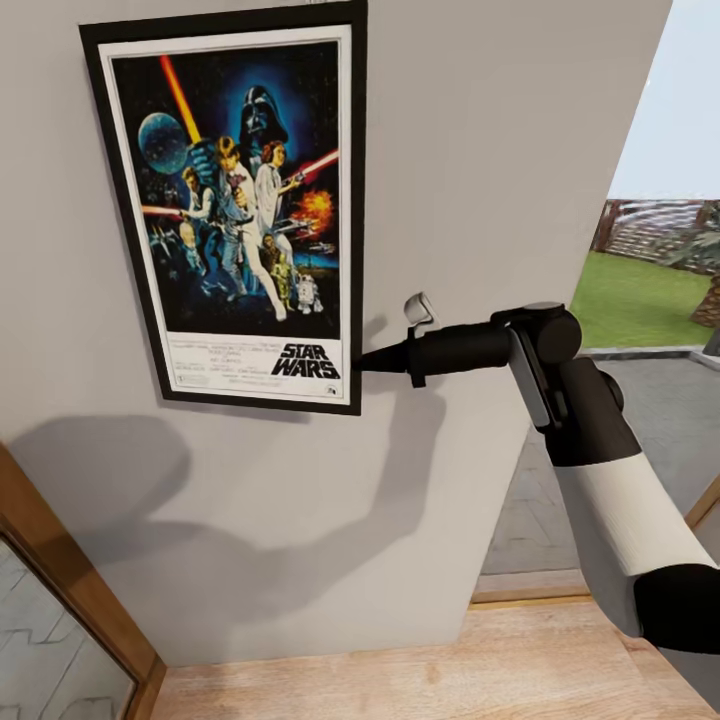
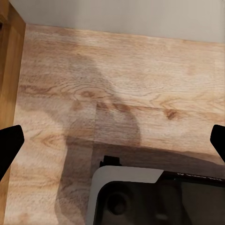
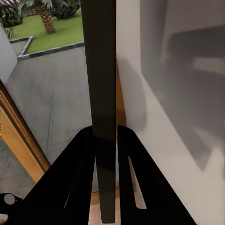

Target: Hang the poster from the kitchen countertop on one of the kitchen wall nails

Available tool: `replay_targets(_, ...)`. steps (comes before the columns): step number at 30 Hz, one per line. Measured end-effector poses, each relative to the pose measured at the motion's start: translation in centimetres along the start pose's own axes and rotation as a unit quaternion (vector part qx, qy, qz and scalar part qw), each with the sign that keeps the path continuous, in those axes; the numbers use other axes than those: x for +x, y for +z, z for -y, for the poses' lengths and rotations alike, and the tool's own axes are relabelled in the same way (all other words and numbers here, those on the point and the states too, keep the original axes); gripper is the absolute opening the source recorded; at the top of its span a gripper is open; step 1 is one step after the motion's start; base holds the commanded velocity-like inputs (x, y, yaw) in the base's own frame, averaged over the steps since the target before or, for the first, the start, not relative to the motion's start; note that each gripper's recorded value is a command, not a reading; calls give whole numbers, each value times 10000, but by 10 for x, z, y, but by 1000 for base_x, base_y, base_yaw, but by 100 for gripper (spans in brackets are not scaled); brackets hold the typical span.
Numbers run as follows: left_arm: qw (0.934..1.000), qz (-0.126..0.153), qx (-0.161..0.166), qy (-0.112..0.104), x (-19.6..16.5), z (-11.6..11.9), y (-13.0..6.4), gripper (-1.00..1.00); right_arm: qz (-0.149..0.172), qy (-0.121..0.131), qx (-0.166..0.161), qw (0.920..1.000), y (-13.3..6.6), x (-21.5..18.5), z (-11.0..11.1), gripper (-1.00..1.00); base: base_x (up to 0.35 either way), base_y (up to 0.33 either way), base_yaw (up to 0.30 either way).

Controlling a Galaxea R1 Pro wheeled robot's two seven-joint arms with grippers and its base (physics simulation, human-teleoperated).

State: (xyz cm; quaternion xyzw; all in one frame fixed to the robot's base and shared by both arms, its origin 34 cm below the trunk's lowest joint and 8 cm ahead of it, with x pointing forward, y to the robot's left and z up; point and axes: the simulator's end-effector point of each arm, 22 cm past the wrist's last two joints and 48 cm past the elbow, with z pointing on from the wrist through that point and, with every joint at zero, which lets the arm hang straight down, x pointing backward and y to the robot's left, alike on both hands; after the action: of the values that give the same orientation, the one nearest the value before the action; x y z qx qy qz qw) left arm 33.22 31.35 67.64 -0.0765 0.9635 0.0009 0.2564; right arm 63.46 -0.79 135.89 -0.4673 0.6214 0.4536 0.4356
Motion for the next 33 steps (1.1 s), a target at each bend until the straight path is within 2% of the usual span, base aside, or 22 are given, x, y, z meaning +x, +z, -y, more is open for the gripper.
replay_targets(33, 10000, 0, 0, 0, 0, 0, 0, 100, 4, -63, 15, 10000, -2, -15, -2, -100, 0, 0, 0)
